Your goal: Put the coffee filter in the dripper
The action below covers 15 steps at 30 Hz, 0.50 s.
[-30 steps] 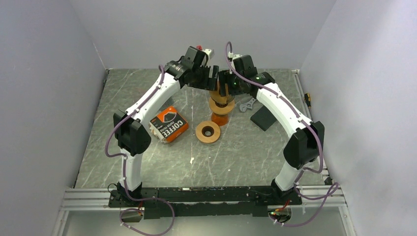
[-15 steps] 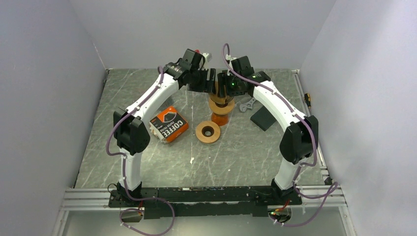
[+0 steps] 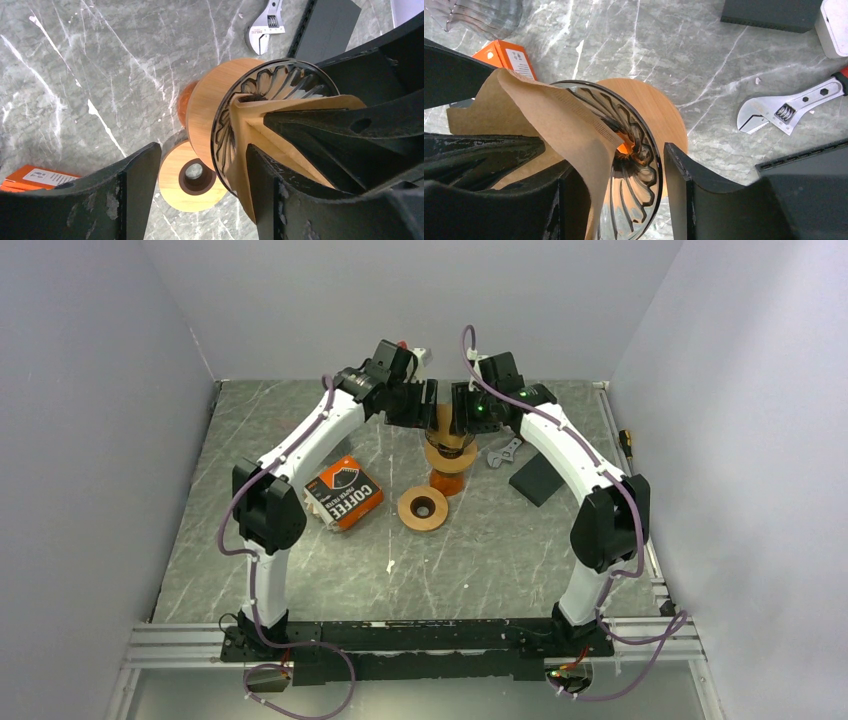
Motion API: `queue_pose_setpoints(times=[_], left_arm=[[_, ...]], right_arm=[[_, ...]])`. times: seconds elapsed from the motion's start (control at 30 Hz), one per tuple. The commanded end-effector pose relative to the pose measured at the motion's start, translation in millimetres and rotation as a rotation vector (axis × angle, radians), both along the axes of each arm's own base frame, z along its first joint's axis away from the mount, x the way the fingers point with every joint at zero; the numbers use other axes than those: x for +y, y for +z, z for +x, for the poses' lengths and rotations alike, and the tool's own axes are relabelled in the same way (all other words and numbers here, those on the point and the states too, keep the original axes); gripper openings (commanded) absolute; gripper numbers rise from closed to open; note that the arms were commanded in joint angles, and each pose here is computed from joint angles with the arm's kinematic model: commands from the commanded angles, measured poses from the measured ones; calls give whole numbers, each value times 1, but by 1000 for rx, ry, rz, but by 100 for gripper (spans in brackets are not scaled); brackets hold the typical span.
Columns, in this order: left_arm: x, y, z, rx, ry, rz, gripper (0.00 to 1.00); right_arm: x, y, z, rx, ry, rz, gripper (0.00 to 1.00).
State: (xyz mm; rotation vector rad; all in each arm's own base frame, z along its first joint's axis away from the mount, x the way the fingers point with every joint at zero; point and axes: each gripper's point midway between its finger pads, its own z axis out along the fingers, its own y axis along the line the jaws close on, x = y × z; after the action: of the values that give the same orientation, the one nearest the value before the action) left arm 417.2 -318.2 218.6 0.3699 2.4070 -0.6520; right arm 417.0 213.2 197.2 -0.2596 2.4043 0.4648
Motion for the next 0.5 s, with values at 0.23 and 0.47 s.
queue_pose_setpoints(times=[0.23, 0.47], left_arm=[[-8, -23, 7, 27, -12, 10, 66], [0, -28, 10, 15, 12, 54, 63]], right_arm=[[-4, -7, 4, -9, -14, 23, 51], [-8, -11, 4, 0, -22, 15, 41]])
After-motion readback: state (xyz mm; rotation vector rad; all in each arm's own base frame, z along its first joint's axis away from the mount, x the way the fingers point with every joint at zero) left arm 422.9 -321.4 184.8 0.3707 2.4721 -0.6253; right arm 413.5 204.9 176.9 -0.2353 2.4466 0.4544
